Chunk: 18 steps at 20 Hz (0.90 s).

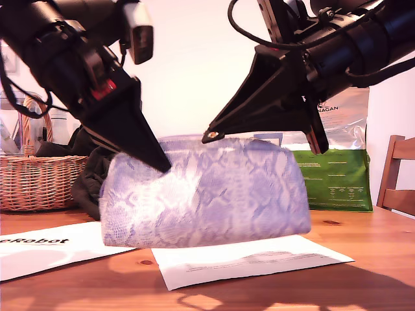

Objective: Open the zipper in the zip bag in front of you

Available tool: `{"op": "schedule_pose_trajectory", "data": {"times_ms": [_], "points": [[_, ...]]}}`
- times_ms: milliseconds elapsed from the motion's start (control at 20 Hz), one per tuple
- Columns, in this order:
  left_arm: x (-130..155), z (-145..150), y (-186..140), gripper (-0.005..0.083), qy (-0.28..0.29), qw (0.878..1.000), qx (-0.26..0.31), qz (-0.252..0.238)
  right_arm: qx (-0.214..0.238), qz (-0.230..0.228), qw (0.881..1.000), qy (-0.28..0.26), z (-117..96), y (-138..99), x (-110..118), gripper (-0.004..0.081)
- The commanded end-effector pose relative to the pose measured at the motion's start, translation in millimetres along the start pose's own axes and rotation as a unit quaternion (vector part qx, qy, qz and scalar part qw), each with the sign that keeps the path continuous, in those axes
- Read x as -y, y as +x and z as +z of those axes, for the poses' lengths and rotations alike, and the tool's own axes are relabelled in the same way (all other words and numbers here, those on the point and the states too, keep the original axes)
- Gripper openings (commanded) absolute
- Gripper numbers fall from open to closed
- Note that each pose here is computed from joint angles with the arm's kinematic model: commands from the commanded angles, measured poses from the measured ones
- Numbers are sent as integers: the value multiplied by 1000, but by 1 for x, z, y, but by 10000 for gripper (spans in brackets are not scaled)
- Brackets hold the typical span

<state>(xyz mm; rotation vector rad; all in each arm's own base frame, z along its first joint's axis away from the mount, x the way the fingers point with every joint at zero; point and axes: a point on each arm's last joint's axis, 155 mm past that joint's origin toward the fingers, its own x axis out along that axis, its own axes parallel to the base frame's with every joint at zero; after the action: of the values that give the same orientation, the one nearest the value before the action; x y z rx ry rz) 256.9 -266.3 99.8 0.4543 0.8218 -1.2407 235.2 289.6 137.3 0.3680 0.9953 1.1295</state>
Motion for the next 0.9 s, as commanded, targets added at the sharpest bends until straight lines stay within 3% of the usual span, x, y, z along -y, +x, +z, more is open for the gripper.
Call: {"op": "schedule_pose_trajectory", "data": {"times_ms": [0,300,850], "points": [[-16,2,-4,-20,11,999,-2,36,-6,7,1000,2,-3,2,-2,-13],[-29,-5,-6,-20,40,996,-25,69,-22,-15,999,27,-12,0,8,-13],[-34,-5,-7,-20,48,996,-24,76,-20,-47,997,60,-14,-13,32,-13]]}}
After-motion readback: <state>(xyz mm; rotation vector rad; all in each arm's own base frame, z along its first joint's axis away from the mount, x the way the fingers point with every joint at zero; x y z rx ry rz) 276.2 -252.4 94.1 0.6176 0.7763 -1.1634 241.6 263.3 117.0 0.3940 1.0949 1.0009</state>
